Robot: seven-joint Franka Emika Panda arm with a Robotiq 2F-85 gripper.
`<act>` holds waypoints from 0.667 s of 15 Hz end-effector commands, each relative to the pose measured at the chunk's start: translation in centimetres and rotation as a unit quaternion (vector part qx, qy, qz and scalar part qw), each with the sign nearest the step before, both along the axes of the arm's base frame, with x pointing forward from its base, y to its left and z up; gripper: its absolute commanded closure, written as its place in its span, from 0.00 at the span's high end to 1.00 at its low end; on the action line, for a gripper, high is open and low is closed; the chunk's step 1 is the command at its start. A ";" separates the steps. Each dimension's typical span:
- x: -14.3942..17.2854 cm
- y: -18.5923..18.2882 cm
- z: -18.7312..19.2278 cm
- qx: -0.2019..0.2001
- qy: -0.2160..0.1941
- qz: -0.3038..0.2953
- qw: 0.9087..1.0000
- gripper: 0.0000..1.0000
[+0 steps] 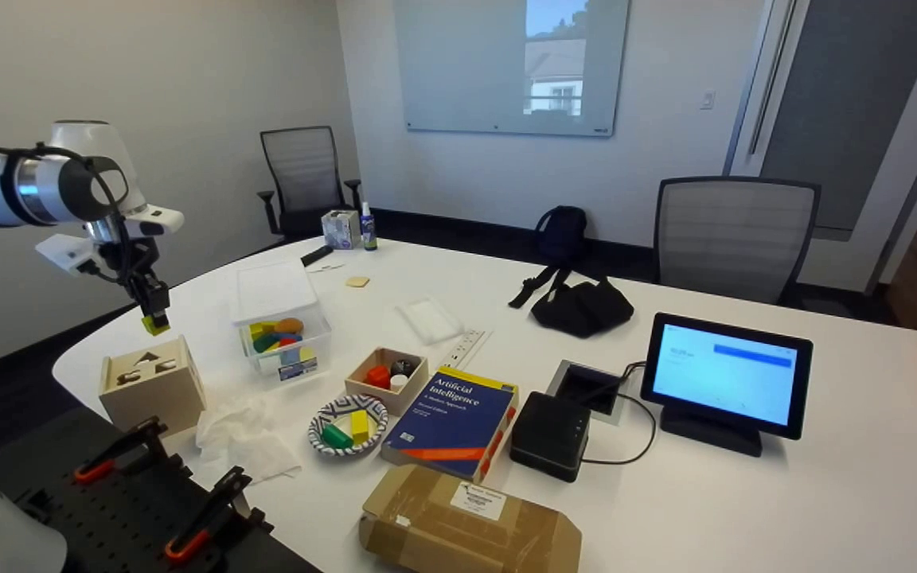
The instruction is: Remove the square yellow block from the plate and put in the shape sorter using the square opening
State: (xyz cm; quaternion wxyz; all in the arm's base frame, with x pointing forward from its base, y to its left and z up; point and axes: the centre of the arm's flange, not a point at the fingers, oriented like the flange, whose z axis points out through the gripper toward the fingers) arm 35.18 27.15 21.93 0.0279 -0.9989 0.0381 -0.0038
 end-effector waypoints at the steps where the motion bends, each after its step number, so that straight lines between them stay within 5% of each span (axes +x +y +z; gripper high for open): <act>1: -1.2 2.2 0.1 -0.015 0.004 0.007 1.000 0.09; 10: -2.2 1.9 -2.7 -0.038 -0.001 -0.041 0.998 0.09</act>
